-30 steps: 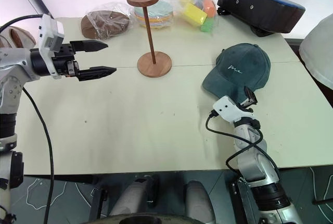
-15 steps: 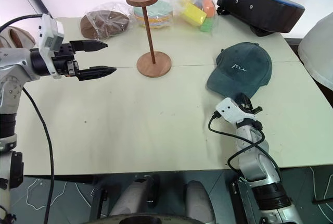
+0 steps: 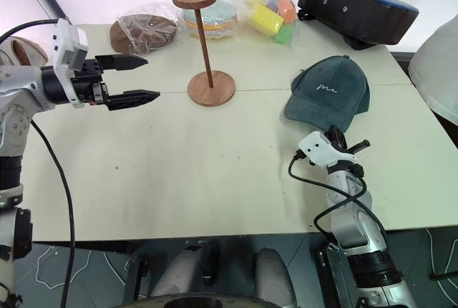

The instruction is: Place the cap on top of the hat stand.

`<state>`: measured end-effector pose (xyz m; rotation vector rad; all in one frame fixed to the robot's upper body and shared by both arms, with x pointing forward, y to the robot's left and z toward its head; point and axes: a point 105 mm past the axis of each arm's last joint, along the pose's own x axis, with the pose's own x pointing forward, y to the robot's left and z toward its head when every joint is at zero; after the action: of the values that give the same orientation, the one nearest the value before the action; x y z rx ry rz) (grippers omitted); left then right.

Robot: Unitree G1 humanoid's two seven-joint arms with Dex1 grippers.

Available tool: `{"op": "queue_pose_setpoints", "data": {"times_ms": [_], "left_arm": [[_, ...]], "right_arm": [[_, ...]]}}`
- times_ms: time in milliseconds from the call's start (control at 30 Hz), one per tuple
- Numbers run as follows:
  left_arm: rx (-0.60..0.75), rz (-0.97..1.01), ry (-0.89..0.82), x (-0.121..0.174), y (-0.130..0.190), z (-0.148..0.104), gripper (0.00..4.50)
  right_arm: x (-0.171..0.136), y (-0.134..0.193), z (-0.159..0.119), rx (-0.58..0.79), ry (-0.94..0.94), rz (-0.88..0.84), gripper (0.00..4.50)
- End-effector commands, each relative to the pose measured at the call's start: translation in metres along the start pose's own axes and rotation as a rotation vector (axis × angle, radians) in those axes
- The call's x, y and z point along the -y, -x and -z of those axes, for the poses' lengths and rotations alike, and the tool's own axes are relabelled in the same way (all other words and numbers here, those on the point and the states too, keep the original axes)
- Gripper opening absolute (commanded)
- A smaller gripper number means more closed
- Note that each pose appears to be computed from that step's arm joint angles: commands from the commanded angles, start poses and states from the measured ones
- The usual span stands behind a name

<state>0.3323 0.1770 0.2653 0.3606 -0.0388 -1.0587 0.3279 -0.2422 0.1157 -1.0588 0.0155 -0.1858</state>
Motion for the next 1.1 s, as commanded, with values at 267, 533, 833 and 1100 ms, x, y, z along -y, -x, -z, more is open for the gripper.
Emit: {"op": "queue_pose_setpoints", "data": {"times_ms": [267,533,833,1100], "left_arm": [[0.049,-0.029,-0.031,-0.005,0.004,-0.014,4.50],[0.072,-0.059,0.011,-0.011,0.000,-0.005,4.50],[0.077,-0.063,0.016,-0.011,-0.001,-0.002,4.50],[0.076,-0.063,0.022,-0.009,0.001,-0.002,4.50]], "right_arm": [[0.077,0.001,-0.061,0.273,-0.030,0.302,0.51],[0.116,0.001,-0.104,0.402,-0.077,0.404,0.51],[0.108,0.000,-0.102,0.386,-0.088,0.359,0.51],[0.101,-0.001,-0.086,0.299,-0.182,0.260,0.51]]}}
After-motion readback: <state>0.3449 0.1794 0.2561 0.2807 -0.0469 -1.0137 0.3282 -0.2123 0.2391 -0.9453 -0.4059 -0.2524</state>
